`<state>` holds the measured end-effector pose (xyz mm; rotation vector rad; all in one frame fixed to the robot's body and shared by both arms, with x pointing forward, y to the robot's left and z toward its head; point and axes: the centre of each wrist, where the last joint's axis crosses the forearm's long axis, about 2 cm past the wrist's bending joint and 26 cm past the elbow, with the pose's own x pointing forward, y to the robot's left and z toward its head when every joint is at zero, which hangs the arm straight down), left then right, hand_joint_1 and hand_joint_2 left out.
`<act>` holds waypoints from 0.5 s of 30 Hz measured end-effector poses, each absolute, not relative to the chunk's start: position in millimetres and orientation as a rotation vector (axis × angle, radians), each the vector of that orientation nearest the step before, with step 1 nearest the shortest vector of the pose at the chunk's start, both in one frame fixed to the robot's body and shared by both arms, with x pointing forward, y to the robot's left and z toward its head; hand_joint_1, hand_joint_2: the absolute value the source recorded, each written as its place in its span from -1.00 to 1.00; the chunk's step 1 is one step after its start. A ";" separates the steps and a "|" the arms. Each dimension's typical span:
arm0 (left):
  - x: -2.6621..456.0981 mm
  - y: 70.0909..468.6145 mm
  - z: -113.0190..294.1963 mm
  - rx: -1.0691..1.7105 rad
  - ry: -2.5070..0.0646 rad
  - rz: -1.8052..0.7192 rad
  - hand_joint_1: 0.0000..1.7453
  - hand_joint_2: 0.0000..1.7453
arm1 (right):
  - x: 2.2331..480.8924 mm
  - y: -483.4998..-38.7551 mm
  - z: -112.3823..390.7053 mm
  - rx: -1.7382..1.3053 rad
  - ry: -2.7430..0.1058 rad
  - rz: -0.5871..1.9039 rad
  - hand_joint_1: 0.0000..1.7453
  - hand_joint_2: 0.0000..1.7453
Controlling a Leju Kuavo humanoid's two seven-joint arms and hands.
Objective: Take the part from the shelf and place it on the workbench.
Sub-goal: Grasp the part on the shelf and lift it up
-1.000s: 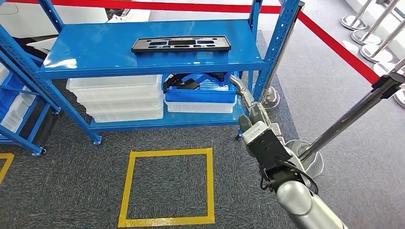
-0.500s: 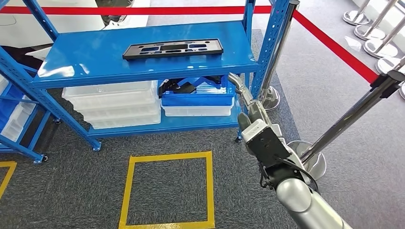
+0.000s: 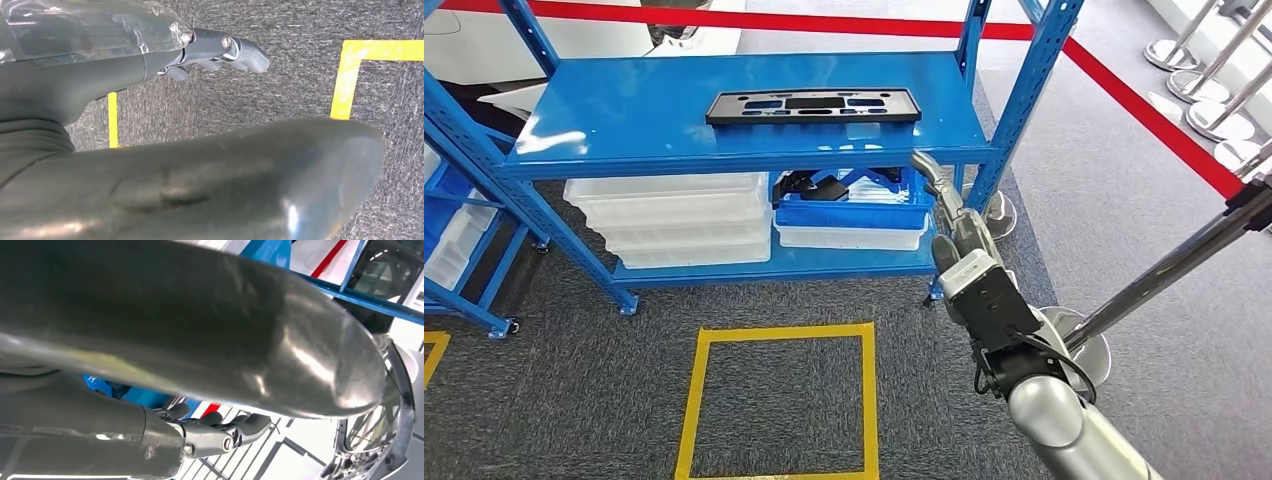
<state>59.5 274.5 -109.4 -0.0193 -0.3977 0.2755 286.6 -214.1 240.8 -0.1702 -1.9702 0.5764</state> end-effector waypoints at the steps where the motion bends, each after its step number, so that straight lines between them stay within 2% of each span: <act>1: 59.3 274.5 -109.4 -0.019 -0.397 0.275 -1.00 -1.00 | 286.5 -214.3 240.6 -0.171 -1.970 0.577 -1.00 -1.00; 15: 59.7 273.6 -109.3 -0.022 -0.399 0.274 -1.00 -1.00 | 287.1 -214.8 241.5 -0.175 -1.979 0.572 -1.00 -1.00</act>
